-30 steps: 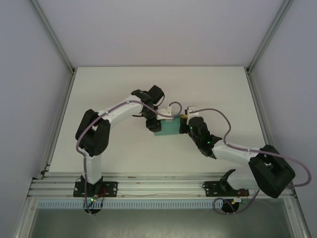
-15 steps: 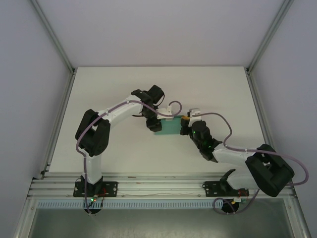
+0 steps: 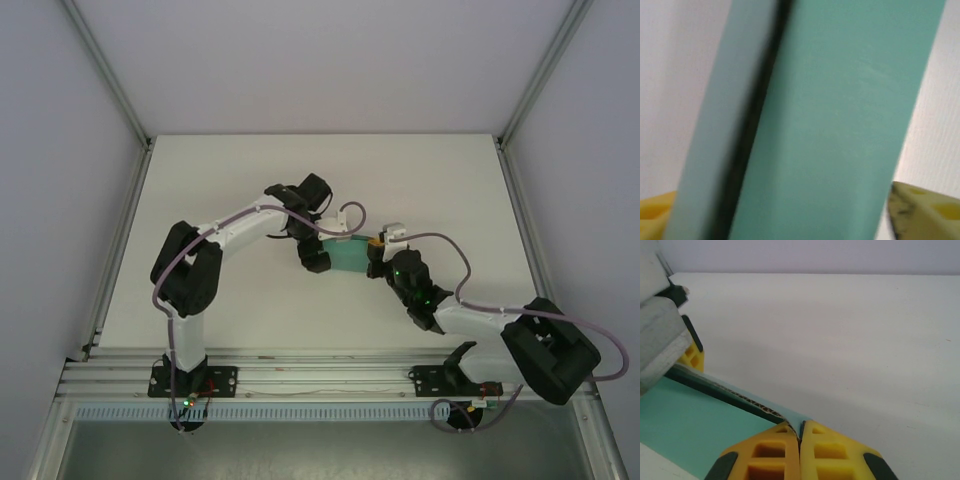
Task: Assemble paper box
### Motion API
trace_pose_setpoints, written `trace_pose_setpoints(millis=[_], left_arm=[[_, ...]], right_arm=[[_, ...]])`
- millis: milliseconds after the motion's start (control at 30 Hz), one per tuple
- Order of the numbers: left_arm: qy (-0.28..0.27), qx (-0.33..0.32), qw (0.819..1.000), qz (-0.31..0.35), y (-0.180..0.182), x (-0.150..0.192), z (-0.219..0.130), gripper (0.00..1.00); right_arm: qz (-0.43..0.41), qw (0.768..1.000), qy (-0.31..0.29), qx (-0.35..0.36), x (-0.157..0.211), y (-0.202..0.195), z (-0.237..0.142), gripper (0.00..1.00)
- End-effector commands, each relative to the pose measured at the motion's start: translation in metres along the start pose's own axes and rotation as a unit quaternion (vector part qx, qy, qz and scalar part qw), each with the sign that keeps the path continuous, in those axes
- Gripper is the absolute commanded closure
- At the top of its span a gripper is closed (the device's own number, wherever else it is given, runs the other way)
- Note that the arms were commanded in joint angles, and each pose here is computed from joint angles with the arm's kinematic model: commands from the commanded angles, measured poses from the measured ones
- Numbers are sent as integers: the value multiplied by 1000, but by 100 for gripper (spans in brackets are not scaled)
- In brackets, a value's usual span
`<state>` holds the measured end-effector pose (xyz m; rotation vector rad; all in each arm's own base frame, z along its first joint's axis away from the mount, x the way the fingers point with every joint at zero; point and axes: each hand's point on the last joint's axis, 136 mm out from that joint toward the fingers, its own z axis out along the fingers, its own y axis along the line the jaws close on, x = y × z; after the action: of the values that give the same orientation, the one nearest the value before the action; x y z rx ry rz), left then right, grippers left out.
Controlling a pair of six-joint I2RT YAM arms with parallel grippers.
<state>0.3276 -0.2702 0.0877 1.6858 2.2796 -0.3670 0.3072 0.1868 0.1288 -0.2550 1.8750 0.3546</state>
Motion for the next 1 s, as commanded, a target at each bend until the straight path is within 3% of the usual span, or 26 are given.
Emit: trace_pose_setpoints(millis=[0,267,467,600,700,833,967], left_arm=[[-36,-20,999,-10,-1,-12,-23,0],[-86,-113,986,-88,13,-15,-62,0],[-130,-190,952,-202,27,0,-80,0],[-148,-202,930,-270,30,5,-87,1],[-158,-190,922,-299,27,5,-87,17],[-171,-168,926,-292,18,1,-85,43],[-168,-160,930,-284,15,3,-79,52]], right_arm=[[-39,994,100,27,55,-15,-8,100],[-45,994,95,37,50,-16,-7,100],[-62,993,88,47,42,-13,-8,100],[-73,992,96,47,37,-8,-4,100],[-71,991,97,50,35,-6,-1,100],[-68,991,102,47,34,-3,1,100],[-67,991,109,44,34,0,3,100]])
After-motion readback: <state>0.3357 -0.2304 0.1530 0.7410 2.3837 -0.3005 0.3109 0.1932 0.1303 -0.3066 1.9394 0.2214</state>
